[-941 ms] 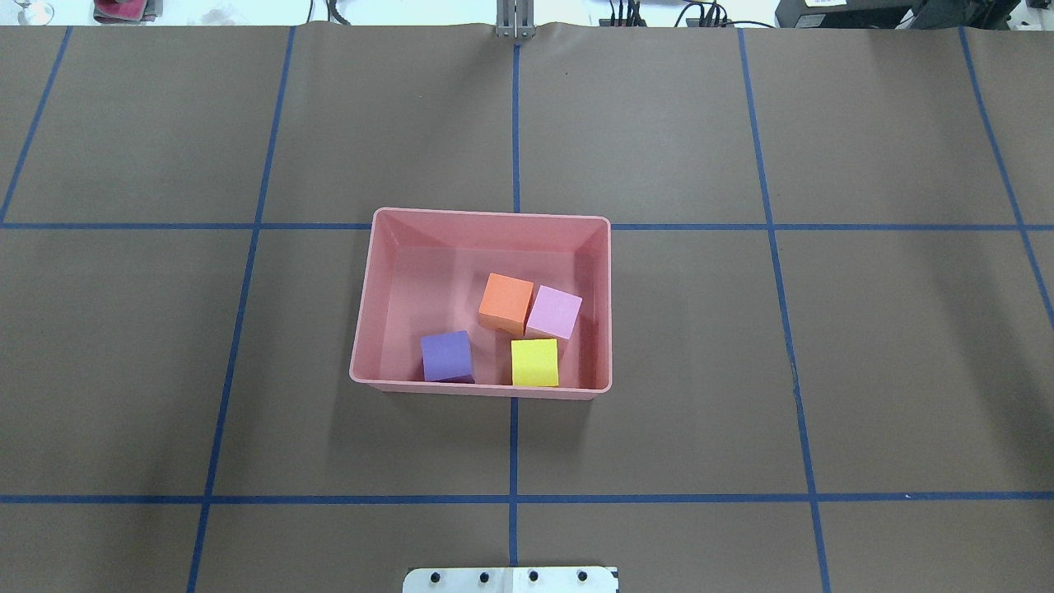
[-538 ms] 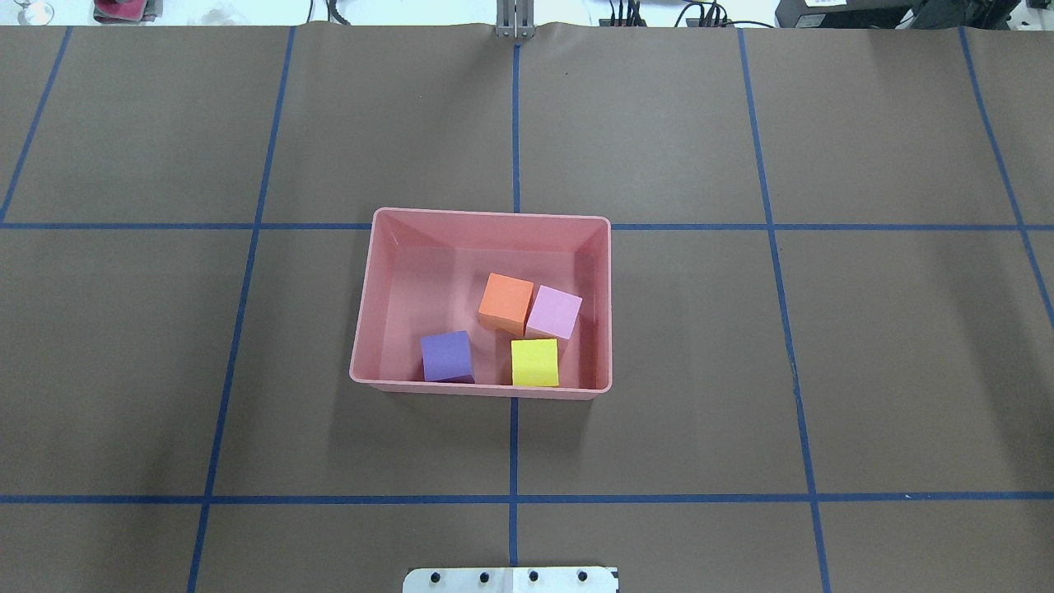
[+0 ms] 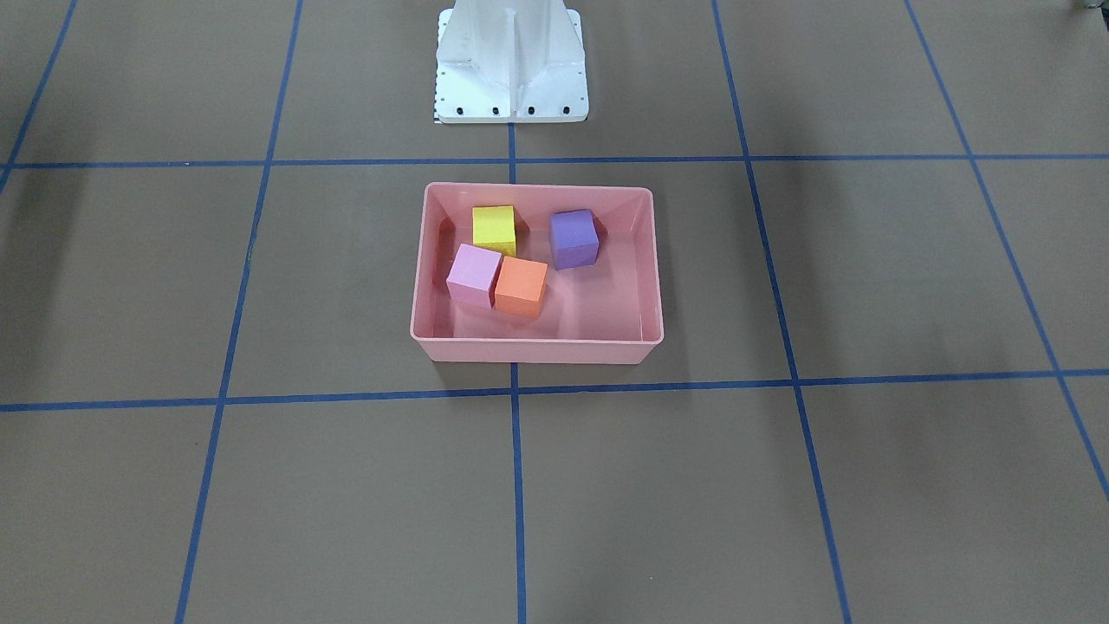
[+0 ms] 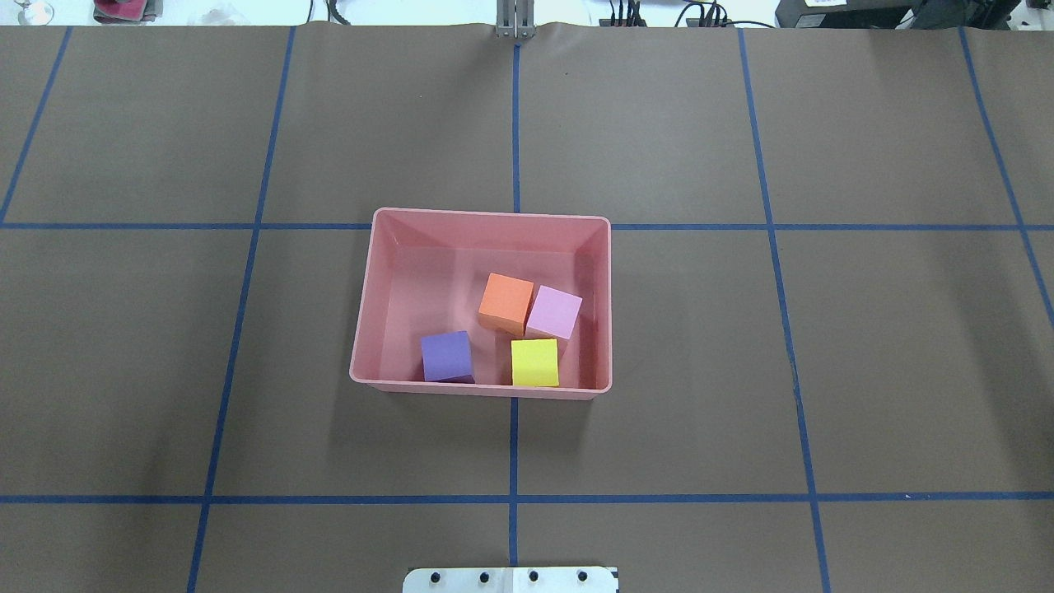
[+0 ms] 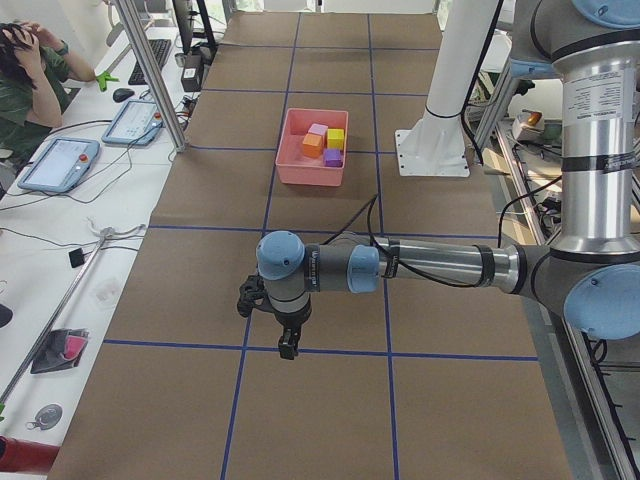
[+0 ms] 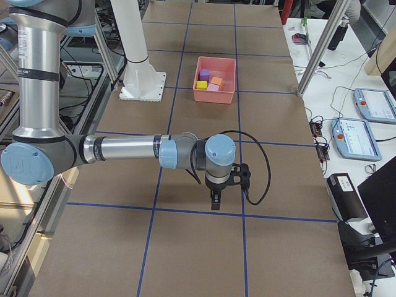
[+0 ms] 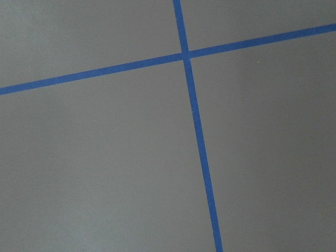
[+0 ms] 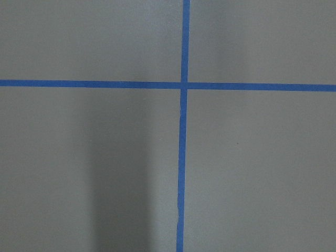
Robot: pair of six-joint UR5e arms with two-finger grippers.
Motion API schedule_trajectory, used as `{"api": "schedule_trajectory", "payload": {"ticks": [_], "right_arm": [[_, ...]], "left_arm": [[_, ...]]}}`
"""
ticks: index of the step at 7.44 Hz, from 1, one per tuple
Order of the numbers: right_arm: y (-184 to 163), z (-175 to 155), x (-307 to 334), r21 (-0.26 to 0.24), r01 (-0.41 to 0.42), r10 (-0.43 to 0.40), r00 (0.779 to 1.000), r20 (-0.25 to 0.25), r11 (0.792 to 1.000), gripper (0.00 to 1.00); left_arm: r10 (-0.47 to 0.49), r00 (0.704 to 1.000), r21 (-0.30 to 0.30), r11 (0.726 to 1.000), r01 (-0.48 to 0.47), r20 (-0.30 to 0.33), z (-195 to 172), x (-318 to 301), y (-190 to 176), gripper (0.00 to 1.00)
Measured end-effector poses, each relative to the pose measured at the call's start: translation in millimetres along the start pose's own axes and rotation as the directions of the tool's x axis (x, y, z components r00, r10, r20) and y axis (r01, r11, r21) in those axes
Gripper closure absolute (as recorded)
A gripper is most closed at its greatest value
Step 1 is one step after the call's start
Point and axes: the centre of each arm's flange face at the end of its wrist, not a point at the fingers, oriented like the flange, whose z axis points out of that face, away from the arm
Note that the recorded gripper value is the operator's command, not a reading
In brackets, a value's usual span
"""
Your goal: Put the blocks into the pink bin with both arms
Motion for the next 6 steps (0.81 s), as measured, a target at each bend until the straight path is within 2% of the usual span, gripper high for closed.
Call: {"api": "schedule_trajectory", "payload": {"ticks": [6], "right_arm": [[-0.6,-1.6,-1.8,0.003,0.0,0.0,1.0,0.001,1.0,0.0]], "left_arm": [[0.0,1.0,0.0,1.0,0.0,0.0,0.3,-0.6,-2.5,0.0]]}}
